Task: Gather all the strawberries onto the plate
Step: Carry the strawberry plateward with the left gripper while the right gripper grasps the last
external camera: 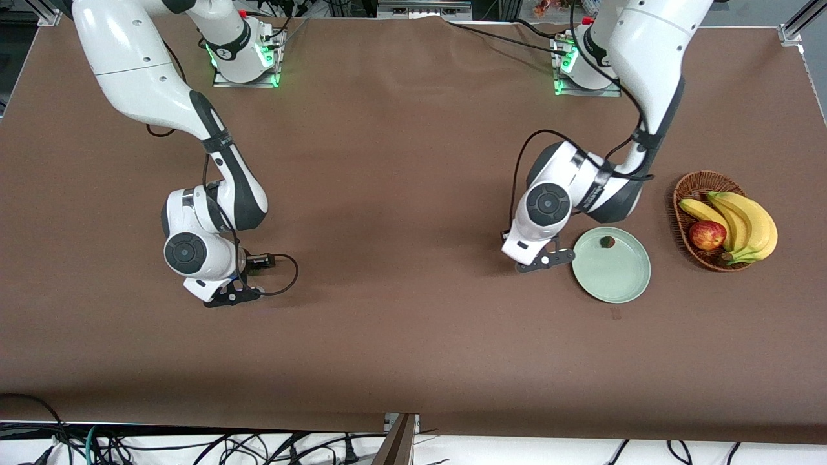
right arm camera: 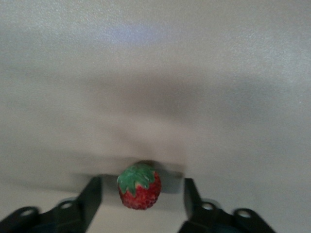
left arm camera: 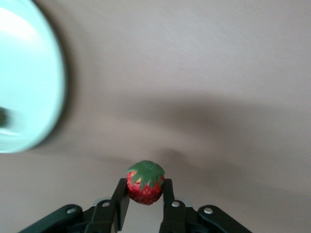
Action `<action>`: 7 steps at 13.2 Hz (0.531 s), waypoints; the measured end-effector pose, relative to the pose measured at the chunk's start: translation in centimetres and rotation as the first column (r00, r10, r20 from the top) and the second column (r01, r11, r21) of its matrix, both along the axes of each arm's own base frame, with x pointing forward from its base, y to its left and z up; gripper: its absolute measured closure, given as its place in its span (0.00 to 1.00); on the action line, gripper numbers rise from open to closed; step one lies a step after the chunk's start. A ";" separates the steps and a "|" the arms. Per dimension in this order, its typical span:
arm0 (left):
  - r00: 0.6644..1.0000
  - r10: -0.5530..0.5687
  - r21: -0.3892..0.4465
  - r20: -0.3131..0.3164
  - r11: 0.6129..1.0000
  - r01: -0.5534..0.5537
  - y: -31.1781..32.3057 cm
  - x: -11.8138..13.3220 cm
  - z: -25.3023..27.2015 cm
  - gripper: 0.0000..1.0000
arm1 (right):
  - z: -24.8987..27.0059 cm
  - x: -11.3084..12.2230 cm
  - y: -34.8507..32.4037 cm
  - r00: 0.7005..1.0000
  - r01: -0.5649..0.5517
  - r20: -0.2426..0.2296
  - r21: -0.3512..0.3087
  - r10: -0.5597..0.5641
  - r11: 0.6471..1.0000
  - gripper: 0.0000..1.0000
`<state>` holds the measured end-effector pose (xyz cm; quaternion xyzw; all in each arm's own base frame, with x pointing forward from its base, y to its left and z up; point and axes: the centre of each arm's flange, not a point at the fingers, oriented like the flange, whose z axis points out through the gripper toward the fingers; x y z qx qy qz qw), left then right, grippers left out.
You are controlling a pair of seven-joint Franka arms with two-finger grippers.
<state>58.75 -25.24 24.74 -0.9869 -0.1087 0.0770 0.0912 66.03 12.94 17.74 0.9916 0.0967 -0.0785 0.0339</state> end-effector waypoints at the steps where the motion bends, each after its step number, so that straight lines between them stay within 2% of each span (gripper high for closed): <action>1: 1.000 -0.022 0.003 -0.004 1.000 0.022 1.3 0.4 1.2 0.68 | 0.0 0.0 0.0 1.000 0.000 0.000 0.000 0.000 1.000 0.41; 3: 0.996 -0.088 -0.005 -0.016 0.996 0.088 4.7 1.5 3.3 0.68 | 0.1 0.0 0.1 1.000 -0.001 0.002 0.003 0.001 1.000 0.63; 4: 0.991 -0.130 -0.016 -0.024 0.991 0.130 6.7 2.1 4.1 0.68 | 0.2 0.0 0.1 1.000 -0.001 0.003 0.003 0.001 1.000 0.67; 7: 0.962 -0.271 -0.063 -0.044 0.961 0.268 12.3 3.5 5.0 0.68 | 0.2 0.1 0.2 1.000 0.003 0.006 0.009 -0.003 1.000 0.67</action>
